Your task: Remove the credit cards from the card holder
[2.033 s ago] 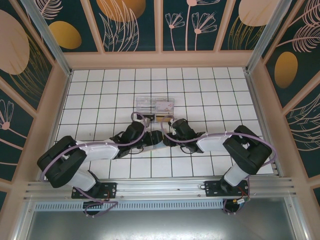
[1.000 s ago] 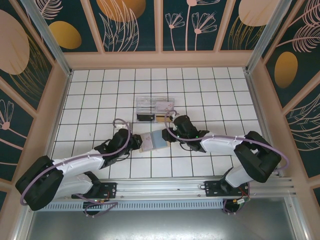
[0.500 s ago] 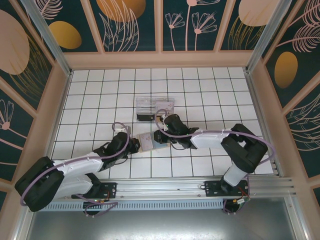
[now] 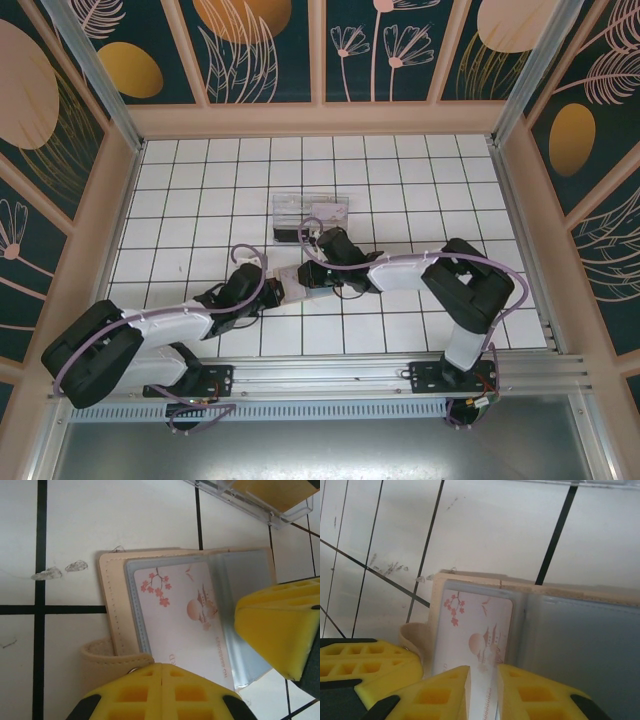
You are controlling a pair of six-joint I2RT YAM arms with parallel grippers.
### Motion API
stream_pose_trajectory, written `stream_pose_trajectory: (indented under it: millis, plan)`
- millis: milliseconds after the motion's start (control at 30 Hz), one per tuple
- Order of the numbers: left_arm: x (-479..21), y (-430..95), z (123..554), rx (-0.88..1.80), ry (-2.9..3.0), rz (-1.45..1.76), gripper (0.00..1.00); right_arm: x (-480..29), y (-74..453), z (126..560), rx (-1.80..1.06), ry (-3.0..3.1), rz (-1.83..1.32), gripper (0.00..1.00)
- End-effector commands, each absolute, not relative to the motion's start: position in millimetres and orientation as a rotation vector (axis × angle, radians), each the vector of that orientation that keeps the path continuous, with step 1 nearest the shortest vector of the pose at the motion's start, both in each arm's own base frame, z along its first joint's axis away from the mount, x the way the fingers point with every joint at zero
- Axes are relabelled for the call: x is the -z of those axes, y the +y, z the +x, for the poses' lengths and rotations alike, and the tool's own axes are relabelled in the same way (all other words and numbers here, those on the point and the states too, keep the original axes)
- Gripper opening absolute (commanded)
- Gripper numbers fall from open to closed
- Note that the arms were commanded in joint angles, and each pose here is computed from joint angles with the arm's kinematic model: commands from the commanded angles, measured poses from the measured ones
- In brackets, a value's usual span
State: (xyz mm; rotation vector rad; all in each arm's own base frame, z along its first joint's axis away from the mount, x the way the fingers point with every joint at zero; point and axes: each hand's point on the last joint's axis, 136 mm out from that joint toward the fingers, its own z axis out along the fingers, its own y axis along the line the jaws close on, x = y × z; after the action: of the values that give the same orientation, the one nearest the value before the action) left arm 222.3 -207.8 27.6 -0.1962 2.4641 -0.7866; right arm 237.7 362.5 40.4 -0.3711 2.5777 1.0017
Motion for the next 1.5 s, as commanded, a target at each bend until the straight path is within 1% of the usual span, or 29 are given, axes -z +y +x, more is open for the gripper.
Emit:
stream_pose_trajectory:
  millis: [0,300,600,700,800,867,933,1067,1267,1433,1467]
  plan:
    - [-20,-197,219,0.757,2.474,-0.244,0.05,-37,365,236,-1.009,2.616,-0.339,0.24]
    - [-13,-197,217,0.741,2.501,-0.246,0.05,-27,367,233,-1.026,2.656,-0.323,0.24]
    - [-12,-200,217,0.757,2.502,-0.243,0.05,-24,373,228,-1.069,2.674,-0.342,0.21]
    - [-12,-201,218,0.76,2.503,-0.239,0.05,-24,374,227,-1.074,2.677,-0.347,0.17]
    - [-11,-200,218,0.759,2.505,-0.242,0.05,-25,373,226,-1.076,2.675,-0.349,0.08]
    - [-10,-199,217,0.75,2.509,-0.247,0.04,-25,370,227,-1.065,2.675,-0.339,0.04]
    - [-7,-195,218,0.715,2.519,-0.267,0.0,-26,366,229,-1.057,2.672,-0.323,0.0]
    - [3,-185,217,0.614,2.562,-0.296,0.0,-29,352,235,-1.046,2.66,-0.279,0.0]
    - [4,-182,216,0.601,2.561,-0.31,0.0,-31,338,239,-1.042,2.651,-0.238,0.0]
    - [3,-183,217,0.614,2.557,-0.306,0.0,-32,337,239,-1.047,2.647,-0.24,0.0]
    - [3,-184,217,0.618,2.558,-0.305,0.0,-34,339,239,-1.057,2.642,-0.243,0.03]
